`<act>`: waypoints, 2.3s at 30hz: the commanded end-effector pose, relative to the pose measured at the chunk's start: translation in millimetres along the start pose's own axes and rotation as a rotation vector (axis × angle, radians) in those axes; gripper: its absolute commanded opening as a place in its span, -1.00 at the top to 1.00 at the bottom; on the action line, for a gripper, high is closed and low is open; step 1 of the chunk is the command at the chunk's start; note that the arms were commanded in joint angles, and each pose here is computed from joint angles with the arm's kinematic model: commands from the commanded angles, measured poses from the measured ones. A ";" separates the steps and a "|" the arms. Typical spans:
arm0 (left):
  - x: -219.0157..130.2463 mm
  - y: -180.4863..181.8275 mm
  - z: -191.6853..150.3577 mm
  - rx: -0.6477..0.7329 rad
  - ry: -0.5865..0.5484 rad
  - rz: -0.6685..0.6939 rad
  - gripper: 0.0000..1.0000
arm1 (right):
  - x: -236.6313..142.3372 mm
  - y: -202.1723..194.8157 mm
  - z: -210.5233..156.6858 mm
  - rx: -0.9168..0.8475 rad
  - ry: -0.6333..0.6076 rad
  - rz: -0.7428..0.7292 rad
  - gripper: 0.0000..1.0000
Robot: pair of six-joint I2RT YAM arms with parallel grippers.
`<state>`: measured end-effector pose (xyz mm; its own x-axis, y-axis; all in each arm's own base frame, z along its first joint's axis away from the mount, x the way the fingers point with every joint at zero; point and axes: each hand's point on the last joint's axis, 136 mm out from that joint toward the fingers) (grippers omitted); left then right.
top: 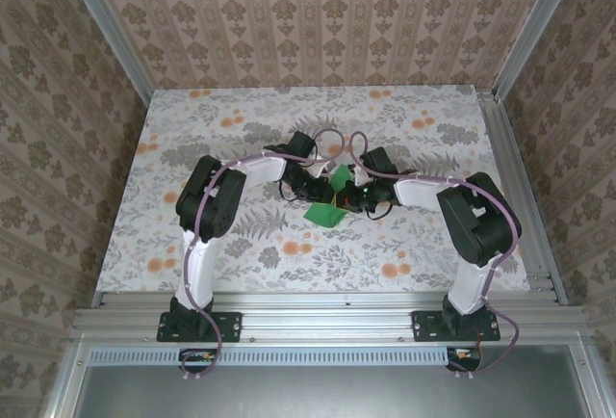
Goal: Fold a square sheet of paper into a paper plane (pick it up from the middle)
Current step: Fold the triangle a second time at the center of the table.
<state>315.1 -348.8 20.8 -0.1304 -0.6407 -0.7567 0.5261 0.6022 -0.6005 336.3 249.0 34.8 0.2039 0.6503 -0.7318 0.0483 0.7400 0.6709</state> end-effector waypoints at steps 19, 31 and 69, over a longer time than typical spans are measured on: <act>-4.7 -0.5 -6.0 -0.038 0.003 0.006 0.51 | 5.7 -51.7 -16.8 -0.018 0.066 -0.213 0.92; -25.7 -20.5 -3.5 -0.053 -0.070 -0.048 0.51 | 5.8 -53.9 -23.1 -0.017 0.077 -0.203 0.95; -26.8 12.2 41.9 -0.147 -0.175 0.016 0.52 | 5.4 -70.5 -36.9 -0.066 0.124 -0.274 1.00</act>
<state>345.0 -342.8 28.6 -0.0248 -0.6785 -0.7342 0.3955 0.6678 -0.6305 329.1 234.9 13.3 0.1728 0.5757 -0.7992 -0.0434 0.8151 0.5777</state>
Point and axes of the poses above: each hand's point on the last joint's axis, 136 mm out from that joint toward the fingers, its own x axis out along the fingers, its own y axis along the line the jaws close on, z = x × y, and after that the axes turned 5 degrees about x, right-handed
